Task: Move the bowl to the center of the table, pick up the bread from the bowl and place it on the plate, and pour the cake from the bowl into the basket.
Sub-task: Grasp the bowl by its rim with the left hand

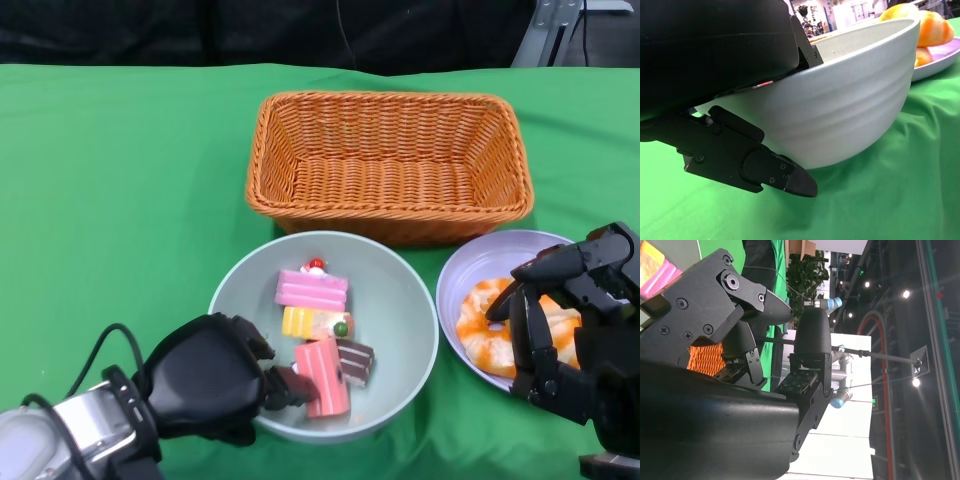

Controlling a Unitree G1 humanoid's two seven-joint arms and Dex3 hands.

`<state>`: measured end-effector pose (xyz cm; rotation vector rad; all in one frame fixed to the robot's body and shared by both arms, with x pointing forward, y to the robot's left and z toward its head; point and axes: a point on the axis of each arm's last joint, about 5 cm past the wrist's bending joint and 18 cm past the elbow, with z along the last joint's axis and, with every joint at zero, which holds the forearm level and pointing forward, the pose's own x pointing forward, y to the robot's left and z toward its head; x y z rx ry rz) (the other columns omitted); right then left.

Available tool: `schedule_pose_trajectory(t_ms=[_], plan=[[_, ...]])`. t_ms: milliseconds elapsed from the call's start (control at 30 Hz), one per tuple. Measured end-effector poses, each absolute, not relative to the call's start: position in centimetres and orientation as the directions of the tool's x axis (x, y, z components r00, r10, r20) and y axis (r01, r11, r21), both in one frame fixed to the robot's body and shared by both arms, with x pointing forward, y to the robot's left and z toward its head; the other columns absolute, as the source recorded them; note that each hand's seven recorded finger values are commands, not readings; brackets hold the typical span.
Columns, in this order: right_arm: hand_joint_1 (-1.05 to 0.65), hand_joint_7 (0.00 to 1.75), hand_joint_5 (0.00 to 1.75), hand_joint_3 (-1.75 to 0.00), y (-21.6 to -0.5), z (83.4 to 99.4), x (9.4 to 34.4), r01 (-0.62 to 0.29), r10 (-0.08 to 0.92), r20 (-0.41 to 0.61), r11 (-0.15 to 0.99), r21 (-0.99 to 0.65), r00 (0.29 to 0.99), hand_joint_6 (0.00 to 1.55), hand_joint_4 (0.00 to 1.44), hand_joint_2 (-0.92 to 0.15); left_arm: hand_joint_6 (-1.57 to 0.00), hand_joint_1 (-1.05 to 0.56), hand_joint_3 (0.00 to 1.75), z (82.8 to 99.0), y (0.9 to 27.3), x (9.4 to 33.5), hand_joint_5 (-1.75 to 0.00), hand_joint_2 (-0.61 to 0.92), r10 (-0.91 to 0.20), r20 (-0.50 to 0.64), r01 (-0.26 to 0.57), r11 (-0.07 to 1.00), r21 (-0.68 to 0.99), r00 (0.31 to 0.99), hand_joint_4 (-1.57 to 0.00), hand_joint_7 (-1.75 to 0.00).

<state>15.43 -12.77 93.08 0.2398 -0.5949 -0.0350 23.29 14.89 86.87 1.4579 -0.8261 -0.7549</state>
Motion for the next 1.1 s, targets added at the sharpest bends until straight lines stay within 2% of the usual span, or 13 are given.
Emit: schedule_pose_trajectory(t_ms=[267,400,600,633,667,733,767,867,933,967,1033,1067,1100], plan=[[-0.17,1.17,1.51,-1.16,-12.7,93.1,15.3,-0.037,-0.103,0.556,0.971,0.235,0.825,0.73,0.75,-0.38,-0.81,-0.48,0.01,86.9,14.1,24.9,-0.01,0.91,-0.843,-0.023,-0.014,-0.037,0.999,0.537,-0.86,-0.01],[-0.16,1.16,1.51,-1.13,-12.8,93.0,15.3,-0.036,-0.104,0.553,0.971,0.235,0.826,0.73,0.74,-0.40,-0.90,-0.36,0.00,86.7,14.2,25.0,-0.02,0.90,-0.844,-0.023,0.023,-0.012,1.000,0.536,-0.92,-0.04],[-0.16,1.16,1.51,-1.12,-12.7,93.0,15.3,-0.035,-0.106,0.547,0.970,0.240,0.830,0.73,0.75,-0.40,-1.17,-0.30,0.00,86.4,14.5,25.1,-0.14,0.86,-0.858,0.004,0.058,0.039,0.998,0.514,-1.23,-0.08],[-0.16,1.17,1.51,-1.12,-12.7,93.0,15.3,-0.034,-0.107,0.547,0.970,0.241,0.830,0.73,0.75,-0.40,-1.19,-0.30,0.00,86.3,14.6,25.1,-0.21,0.86,-0.859,0.010,0.060,0.047,0.997,0.512,-1.23,-0.07],[-0.15,1.17,1.50,-1.13,-12.7,93.0,15.3,-0.033,-0.108,0.547,0.970,0.241,0.830,0.73,0.75,-0.40,-1.22,-0.28,0.00,86.3,14.6,25.0,-0.49,0.85,-0.860,0.017,0.061,0.056,0.997,0.511,-1.12,-0.04],[-0.15,1.16,1.50,-1.12,-12.7,93.0,15.3,-0.034,-0.108,0.547,0.969,0.243,0.830,0.73,0.75,-0.40,-1.24,-0.28,0.00,86.1,14.8,25.0,-0.76,0.85,-0.858,0.035,0.064,0.079,0.995,0.513,-0.99,-0.02],[-0.17,1.17,1.50,-1.09,-12.7,93.0,15.3,-0.034,-0.108,0.545,0.969,0.244,0.831,0.73,0.75,-0.41,-1.27,-0.25,0.00,86.0,14.8,24.9,-1.01,0.84,-0.857,0.047,0.064,0.093,0.994,0.512,-0.90,-0.02],[-0.18,1.17,1.50,-1.05,-12.7,92.9,15.2,-0.035,-0.107,0.544,0.969,0.244,0.832,0.72,0.74,-0.43,-1.33,-0.20,0.00,85.7,15.0,24.9,-1.37,0.84,-0.858,0.083,0.063,0.132,0.989,0.507,-0.78,-0.05],[-0.18,1.17,1.50,-1.05,-12.7,92.9,15.2,-0.035,-0.106,0.543,0.969,0.244,0.833,0.72,0.73,-0.43,-1.34,-0.19,0.00,85.4,15.1,24.7,-1.44,0.85,-0.855,0.101,0.064,0.155,0.986,0.508,-0.76,-0.07],[-0.16,1.17,1.50,-1.09,-12.7,92.9,15.2,-0.036,-0.106,0.543,0.969,0.244,0.833,0.72,0.74,-0.41,-1.28,-0.17,0.01,85.3,15.2,24.7,-1.51,0.88,-0.854,0.109,0.064,0.163,0.985,0.508,-0.73,-0.24],[-0.16,1.17,1.50,-1.11,-12.7,92.9,15.2,-0.036,-0.105,0.539,0.969,0.245,0.836,0.72,0.74,-0.40,-0.99,-0.16,0.00,85.1,15.3,24.6,-1.54,0.90,-0.850,0.128,0.062,0.185,0.981,0.511,-0.72,-0.80],[-0.17,1.17,1.49,-1.05,-12.7,92.9,15.2,-0.037,-0.105,0.534,0.968,0.247,0.839,0.72,0.74,-0.43,-0.91,-0.16,0.01,84.9,15.3,24.5,-1.50,0.91,-0.847,0.140,0.060,0.198,0.978,0.513,-0.74,-0.94],[-0.17,1.17,1.49,-1.03,-12.7,92.8,15.2,-0.037,-0.105,0.528,0.967,0.251,0.843,0.72,0.74,-0.44,-0.88,-0.15,0.01,84.9,15.3,24.5,-1.49,0.92,-0.844,0.153,0.057,0.211,0.976,0.513,-0.74,-0.99]])
